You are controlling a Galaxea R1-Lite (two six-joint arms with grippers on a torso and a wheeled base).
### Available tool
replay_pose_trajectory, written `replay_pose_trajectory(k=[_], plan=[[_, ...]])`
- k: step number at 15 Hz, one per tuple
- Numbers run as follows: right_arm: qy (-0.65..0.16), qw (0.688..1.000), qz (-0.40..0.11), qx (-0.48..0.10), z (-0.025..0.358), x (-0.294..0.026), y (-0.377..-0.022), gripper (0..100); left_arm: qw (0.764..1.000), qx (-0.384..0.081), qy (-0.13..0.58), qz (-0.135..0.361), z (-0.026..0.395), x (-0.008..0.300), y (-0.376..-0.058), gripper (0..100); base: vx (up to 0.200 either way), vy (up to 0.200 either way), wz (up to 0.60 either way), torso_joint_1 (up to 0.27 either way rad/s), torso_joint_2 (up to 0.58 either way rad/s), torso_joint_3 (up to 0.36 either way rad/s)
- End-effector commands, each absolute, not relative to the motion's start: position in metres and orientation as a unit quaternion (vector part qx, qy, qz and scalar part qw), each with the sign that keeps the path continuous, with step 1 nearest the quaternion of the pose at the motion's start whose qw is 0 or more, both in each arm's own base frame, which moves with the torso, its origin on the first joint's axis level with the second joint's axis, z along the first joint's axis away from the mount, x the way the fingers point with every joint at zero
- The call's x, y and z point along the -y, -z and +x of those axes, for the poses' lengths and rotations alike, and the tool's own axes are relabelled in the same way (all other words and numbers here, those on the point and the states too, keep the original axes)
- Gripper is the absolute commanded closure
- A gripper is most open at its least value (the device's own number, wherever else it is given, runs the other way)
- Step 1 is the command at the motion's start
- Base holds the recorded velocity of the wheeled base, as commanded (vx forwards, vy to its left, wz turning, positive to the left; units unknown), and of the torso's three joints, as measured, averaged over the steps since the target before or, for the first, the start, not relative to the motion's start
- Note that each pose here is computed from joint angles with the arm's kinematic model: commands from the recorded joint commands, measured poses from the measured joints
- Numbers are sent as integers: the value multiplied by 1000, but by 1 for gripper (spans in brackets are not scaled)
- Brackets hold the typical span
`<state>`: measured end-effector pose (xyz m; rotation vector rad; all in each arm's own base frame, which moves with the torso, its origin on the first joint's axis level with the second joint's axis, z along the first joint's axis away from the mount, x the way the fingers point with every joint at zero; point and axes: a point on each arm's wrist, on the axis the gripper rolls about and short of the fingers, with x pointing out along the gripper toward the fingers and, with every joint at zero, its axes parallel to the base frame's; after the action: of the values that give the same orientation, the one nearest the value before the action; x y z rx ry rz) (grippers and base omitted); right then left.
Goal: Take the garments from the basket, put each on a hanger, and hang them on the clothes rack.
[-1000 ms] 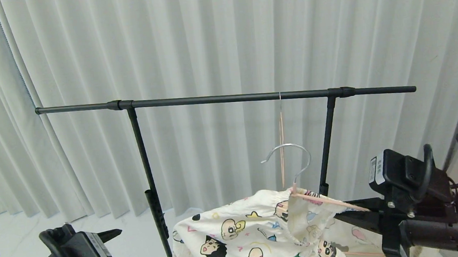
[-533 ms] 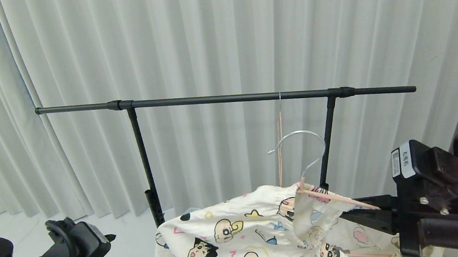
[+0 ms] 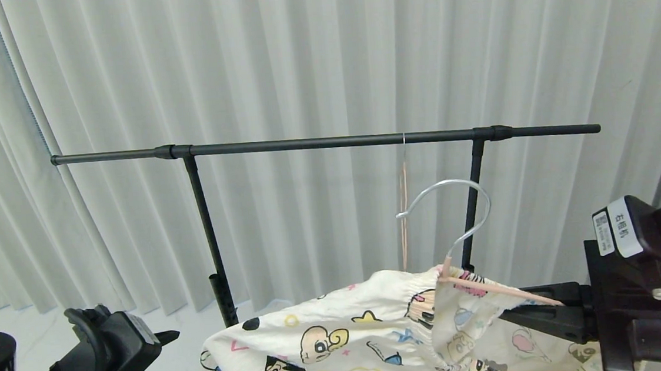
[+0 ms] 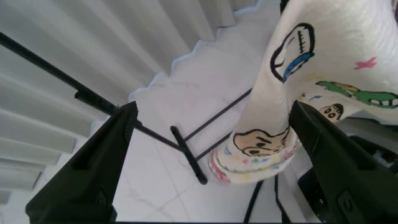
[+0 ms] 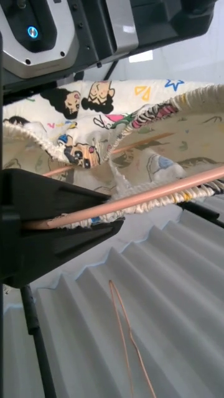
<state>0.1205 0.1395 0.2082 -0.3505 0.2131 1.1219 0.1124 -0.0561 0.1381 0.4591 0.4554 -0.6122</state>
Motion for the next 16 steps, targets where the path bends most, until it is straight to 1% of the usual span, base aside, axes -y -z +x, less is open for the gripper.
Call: replay_pose_trajectory(k=[1,7,9,12,16], plan=[[-530,826,-165,-97,119,-139,-209,100,902,-220,297,222,113,56,-138,100,0,0,0,0,0,0],[-530,825,-166,-100,119,-139,-208,100,906,-214,296,216,114,56,-139,100,0,0,0,0,0,0],[-519,832,-166,-103,121,-136,-207,100,915,-224,270,199,116,51,-139,100,0,0,0,0,0,0],[-499,844,-164,-110,128,-130,-207,100,926,-251,206,193,117,35,-131,100,0,0,0,0,0,0],[-481,856,-156,-112,133,-125,-209,100,925,-264,184,201,115,32,-125,100,0,0,0,0,0,0]])
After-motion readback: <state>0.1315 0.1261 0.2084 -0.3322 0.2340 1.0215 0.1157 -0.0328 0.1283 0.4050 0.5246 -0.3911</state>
